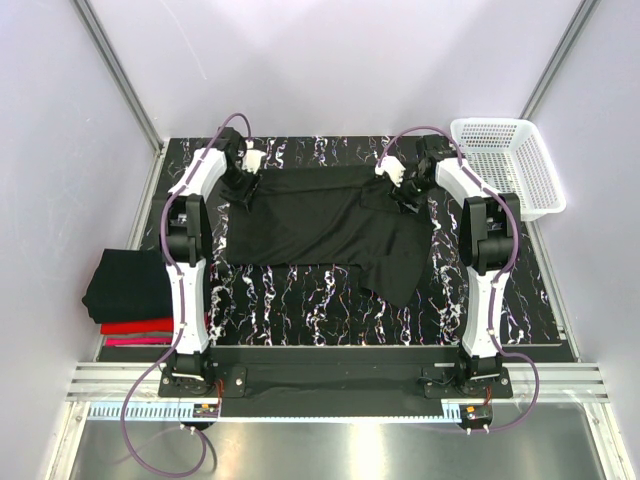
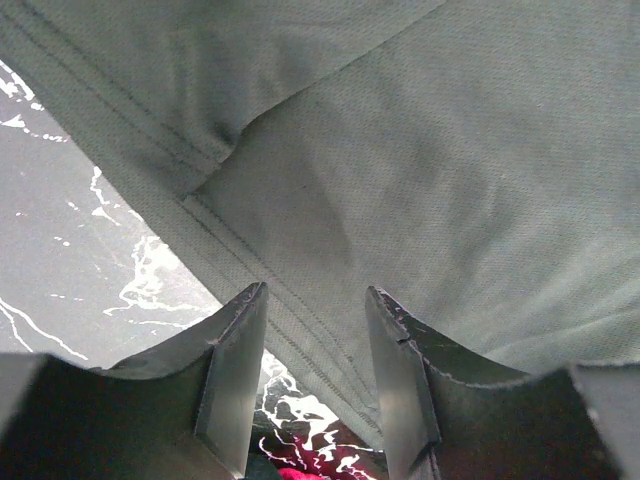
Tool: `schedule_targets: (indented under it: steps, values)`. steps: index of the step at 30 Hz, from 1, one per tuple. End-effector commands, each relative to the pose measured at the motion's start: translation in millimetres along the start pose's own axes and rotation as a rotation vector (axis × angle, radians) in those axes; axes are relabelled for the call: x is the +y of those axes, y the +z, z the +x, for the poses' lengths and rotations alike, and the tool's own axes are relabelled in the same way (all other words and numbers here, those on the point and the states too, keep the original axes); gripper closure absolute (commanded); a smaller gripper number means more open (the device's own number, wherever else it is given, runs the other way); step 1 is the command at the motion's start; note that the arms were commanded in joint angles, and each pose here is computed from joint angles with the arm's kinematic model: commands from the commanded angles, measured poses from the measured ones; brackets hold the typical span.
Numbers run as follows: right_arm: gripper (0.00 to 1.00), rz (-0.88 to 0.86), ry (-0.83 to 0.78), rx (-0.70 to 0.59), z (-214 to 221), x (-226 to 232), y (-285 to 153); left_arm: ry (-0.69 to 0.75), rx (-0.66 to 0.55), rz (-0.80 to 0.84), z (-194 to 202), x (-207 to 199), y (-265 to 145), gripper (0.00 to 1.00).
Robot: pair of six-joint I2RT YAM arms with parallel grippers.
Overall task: Fold and stack the t-shirts
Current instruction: Fold the tshirt
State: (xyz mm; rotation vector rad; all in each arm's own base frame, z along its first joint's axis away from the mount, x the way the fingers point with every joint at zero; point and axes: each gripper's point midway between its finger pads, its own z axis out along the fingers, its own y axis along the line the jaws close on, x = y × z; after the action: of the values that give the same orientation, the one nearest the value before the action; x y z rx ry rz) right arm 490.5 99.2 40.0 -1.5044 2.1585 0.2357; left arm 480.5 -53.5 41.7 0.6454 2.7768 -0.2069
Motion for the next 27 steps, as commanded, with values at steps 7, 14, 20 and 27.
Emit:
schedule_targets:
  steps: [7, 14, 20, 27]
  values:
    - [0.48, 0.043, -0.028, 0.008, -4, -14, 6, 0.031, -0.044, -0.017, -11, -7, -20, 0.51]
    - [0.67, 0.043, -0.002, 0.012, -2, -16, 10, 0.037, -0.042, -0.022, -11, -7, -20, 0.51]
    - [0.89, 0.059, 0.006, -0.006, -9, -19, 2, 0.038, -0.040, -0.017, -11, -8, -19, 0.52]
    - [0.68, 0.083, 0.023, 0.010, -8, -20, -6, 0.040, -0.049, -0.013, -14, -8, -17, 0.51]
